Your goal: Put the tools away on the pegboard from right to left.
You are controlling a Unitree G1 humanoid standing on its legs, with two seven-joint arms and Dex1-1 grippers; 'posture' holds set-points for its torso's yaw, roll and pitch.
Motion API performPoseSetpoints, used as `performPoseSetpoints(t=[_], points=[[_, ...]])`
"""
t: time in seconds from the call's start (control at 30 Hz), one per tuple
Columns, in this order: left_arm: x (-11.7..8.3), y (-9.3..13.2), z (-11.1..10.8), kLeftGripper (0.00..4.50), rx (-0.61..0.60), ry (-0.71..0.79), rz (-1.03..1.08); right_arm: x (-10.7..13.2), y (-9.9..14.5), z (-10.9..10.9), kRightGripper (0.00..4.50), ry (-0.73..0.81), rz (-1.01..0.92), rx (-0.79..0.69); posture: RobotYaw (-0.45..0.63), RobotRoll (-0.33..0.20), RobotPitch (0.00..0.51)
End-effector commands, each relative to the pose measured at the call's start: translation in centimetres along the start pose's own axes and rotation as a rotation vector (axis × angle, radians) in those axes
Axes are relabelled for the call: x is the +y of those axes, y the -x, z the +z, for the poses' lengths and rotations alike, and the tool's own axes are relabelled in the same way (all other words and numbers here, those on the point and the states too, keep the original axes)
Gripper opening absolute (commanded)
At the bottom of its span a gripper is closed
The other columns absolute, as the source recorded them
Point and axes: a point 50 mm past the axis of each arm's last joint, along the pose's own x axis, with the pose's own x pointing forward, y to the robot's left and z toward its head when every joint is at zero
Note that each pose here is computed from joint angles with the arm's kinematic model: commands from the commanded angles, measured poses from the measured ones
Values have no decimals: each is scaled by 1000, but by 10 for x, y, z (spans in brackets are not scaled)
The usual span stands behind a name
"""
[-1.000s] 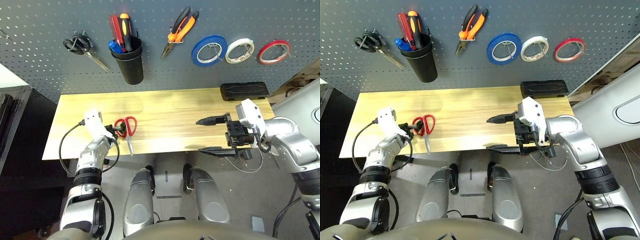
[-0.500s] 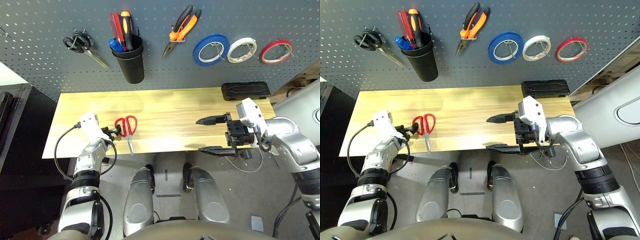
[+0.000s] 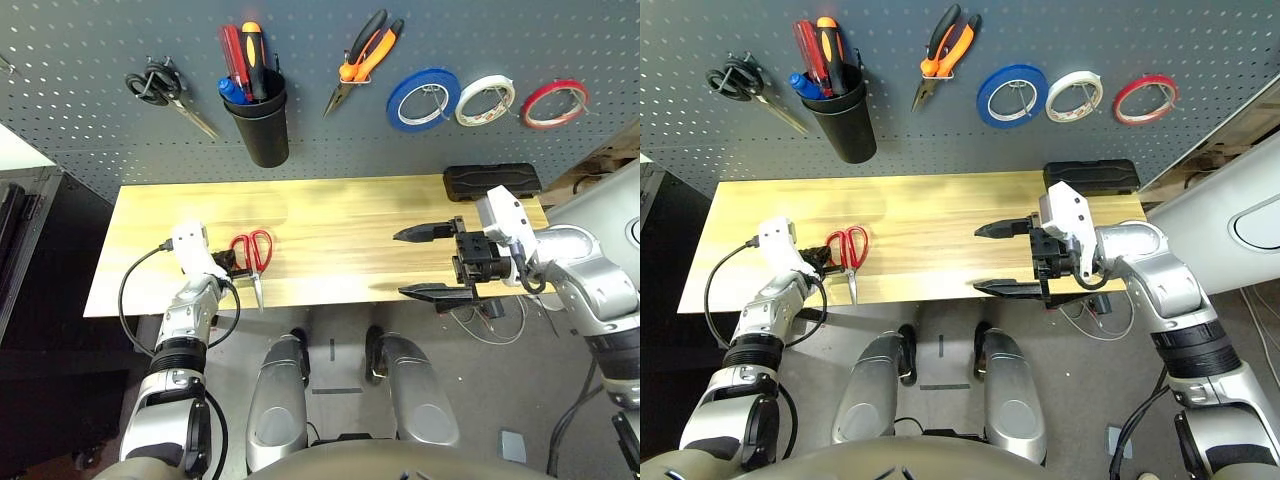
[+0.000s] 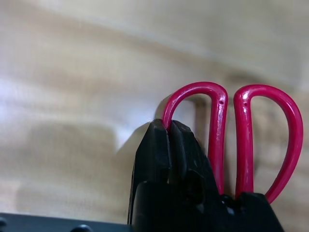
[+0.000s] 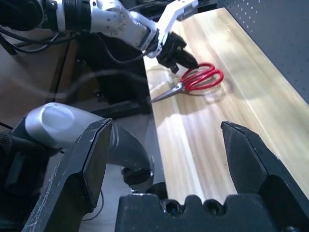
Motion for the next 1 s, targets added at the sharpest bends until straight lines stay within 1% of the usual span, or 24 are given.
performPoseSetpoints(t=[0.03, 0.23, 0.37, 0.47, 0.57, 0.63, 0.7, 0.87, 1.0], points=[[6, 10, 12, 18, -49, 13, -12, -2, 4, -2, 4500, -14, -17, -27, -108, 0, 218], [1, 32, 38, 18, -177, -38, -51, -10, 11, 3, 4500, -27, -58, -107, -77, 0, 179], [5, 48, 55, 18, -242, -34, -47, -13, 19, 7, 4500, -15, -68, -173, -65, 0, 144], [7, 60, 71, 18, -295, -36, -49, -14, 26, 12, 4500, -16, -60, -211, -61, 0, 129], [9, 71, 86, 18, -352, -42, -45, -15, 33, 17, 4500, 32, -71, -237, -51, 0, 119], [12, 78, 96, 18, -393, -48, -26, -15, 39, 20, 4500, 13, -69, -253, -45, 0, 114], [15, 84, 102, 18, -425, -52, -10, -15, 43, 23, 4500, 9, -73, -272, -42, 0, 111], [25, 99, 115, 18, -562, -54, 18, -17, 55, 30, 4500, 21, -108, -307, -38, 0, 104], [26, 108, 123, 18, -666, -34, -3, -20, 64, 36, 4500, 34, -138, -318, -41, 0, 98]])
